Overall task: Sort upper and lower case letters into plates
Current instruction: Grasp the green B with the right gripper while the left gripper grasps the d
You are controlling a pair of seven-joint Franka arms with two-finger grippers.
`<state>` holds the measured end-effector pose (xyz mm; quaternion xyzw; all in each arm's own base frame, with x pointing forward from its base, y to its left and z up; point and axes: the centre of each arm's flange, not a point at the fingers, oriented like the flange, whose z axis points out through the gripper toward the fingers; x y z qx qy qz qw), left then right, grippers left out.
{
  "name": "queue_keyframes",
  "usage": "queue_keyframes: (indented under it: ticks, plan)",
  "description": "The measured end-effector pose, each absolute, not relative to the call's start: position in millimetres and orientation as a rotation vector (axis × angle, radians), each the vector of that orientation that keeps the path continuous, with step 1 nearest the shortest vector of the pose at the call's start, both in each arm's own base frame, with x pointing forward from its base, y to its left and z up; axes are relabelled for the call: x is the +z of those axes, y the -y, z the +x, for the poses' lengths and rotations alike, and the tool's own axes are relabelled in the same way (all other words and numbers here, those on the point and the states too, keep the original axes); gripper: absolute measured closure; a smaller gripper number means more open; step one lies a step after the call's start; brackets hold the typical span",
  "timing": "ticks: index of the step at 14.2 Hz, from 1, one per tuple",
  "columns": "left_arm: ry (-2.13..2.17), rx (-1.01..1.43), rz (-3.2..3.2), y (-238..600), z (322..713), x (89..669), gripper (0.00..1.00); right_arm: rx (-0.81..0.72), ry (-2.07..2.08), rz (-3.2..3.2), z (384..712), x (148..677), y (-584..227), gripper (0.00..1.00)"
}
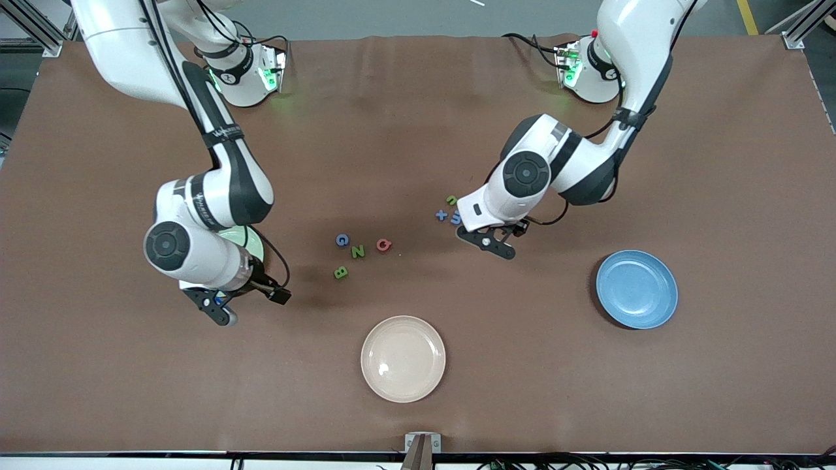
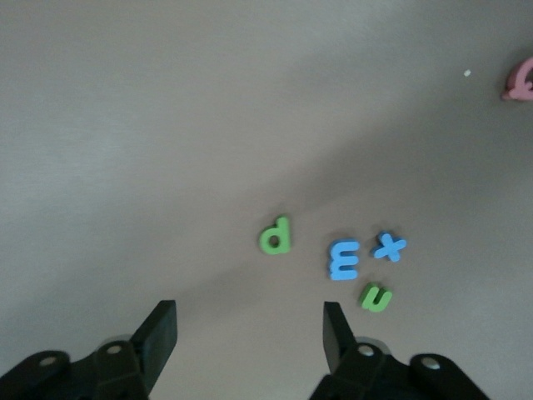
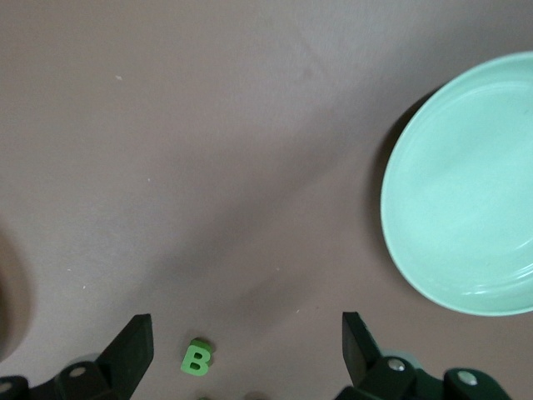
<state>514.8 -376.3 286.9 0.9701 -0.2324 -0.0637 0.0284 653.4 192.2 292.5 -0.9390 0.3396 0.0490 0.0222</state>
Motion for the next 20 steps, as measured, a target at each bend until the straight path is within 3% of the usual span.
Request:
queue_keyframes:
  ticks: [10,20]
  plan:
    - [0.801,-0.089,3.022,396.4,487.6,198.4,0.31,0.112,-1.296,-2.815,633.6,231.8,-253.1,0.0]
    - [0.824,-0.088,3.02,394.5,486.7,178.4,0.33,0.096,-1.353,-2.797,615.3,204.0,-289.4,0.0]
